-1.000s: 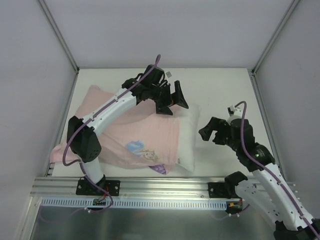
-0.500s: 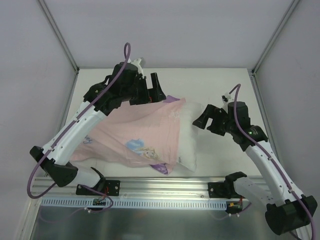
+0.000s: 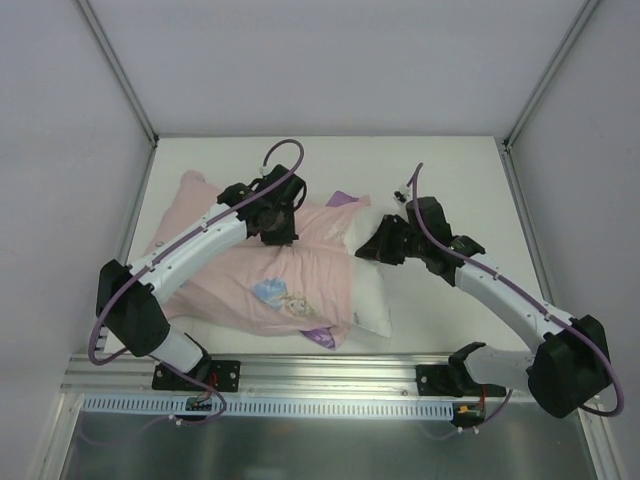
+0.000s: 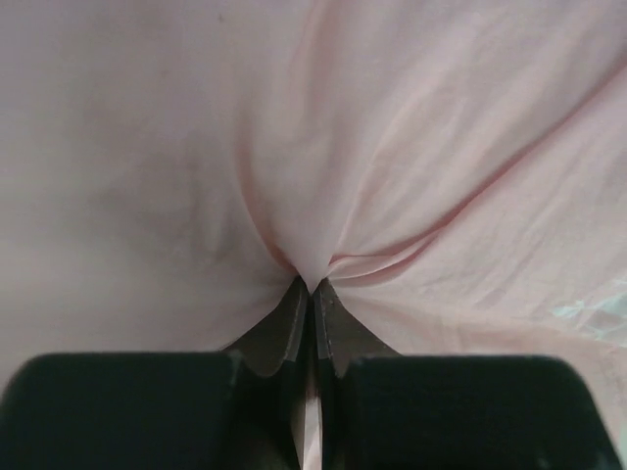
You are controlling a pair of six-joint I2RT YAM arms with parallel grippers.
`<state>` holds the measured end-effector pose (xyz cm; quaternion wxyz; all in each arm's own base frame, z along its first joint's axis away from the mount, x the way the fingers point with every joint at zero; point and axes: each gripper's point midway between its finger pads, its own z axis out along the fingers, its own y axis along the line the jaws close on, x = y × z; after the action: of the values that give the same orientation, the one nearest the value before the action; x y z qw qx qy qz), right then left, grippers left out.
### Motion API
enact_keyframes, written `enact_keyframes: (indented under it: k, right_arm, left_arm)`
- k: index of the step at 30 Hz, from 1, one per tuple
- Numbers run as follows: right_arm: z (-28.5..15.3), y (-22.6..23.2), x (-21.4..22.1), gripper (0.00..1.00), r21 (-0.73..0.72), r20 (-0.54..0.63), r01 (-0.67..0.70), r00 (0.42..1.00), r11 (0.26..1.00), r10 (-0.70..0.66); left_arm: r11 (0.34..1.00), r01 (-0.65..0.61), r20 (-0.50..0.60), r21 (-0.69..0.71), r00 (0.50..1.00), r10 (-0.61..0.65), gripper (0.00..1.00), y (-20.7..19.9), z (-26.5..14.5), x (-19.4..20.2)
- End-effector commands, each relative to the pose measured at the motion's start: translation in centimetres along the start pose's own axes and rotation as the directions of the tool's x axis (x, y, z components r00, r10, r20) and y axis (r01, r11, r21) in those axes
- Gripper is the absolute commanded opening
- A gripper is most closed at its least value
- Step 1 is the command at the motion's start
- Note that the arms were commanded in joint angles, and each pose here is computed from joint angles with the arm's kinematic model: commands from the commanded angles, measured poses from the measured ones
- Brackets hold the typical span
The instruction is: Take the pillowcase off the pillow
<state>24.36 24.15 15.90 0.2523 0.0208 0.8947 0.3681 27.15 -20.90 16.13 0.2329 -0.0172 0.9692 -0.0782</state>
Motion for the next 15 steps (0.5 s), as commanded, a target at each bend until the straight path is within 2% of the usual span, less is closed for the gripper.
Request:
enact_keyframes:
  k: [1,6,7,11,13,15]
  right_arm:
    - [-1.2,1.7,-3.5,0.01,-0.050,0.117,-0.009,0.993,0.999,0.015]
    - [-6.9,-0.5,-7.8,0.01,0.022,0.280,-0.019,0.960,1.000,0.012]
    - [-8.7,-2.3,-9.5,0.01,0.076,0.343,-0.061,0.939,0.995,0.032]
    - [-15.5,-6.7,-11.7,0.01,0.129,0.514,-0.187,0.853,0.974,0.096]
    - [-17.6,-9.1,-11.9,0.01,0.152,0.556,-0.266,0.819,0.952,0.140]
    - [-18.1,-10.2,-12.0,0.01,0.139,0.564,-0.299,0.807,0.944,0.173]
  left_arm:
    - [0.999,-0.005,0.065,-0.040,0.998,0.008,0.00,1.1,-1.4,-0.8]
    - [0.995,0.097,0.141,-0.029,0.986,-0.092,0.00,5.2,-4.0,-2.4]
    - [0.994,0.108,0.162,-0.029,0.982,-0.102,0.00,6.3,-4.9,-2.4]
    - [0.965,0.245,0.235,-0.098,0.948,-0.216,0.00,12.4,-7.0,-3.2]
    - [0.954,0.268,0.296,-0.136,0.930,-0.219,0.00,13.9,-8.8,-4.0]
    - [0.955,0.267,0.302,-0.127,0.928,-0.219,0.00,13.8,-9.5,-4.2]
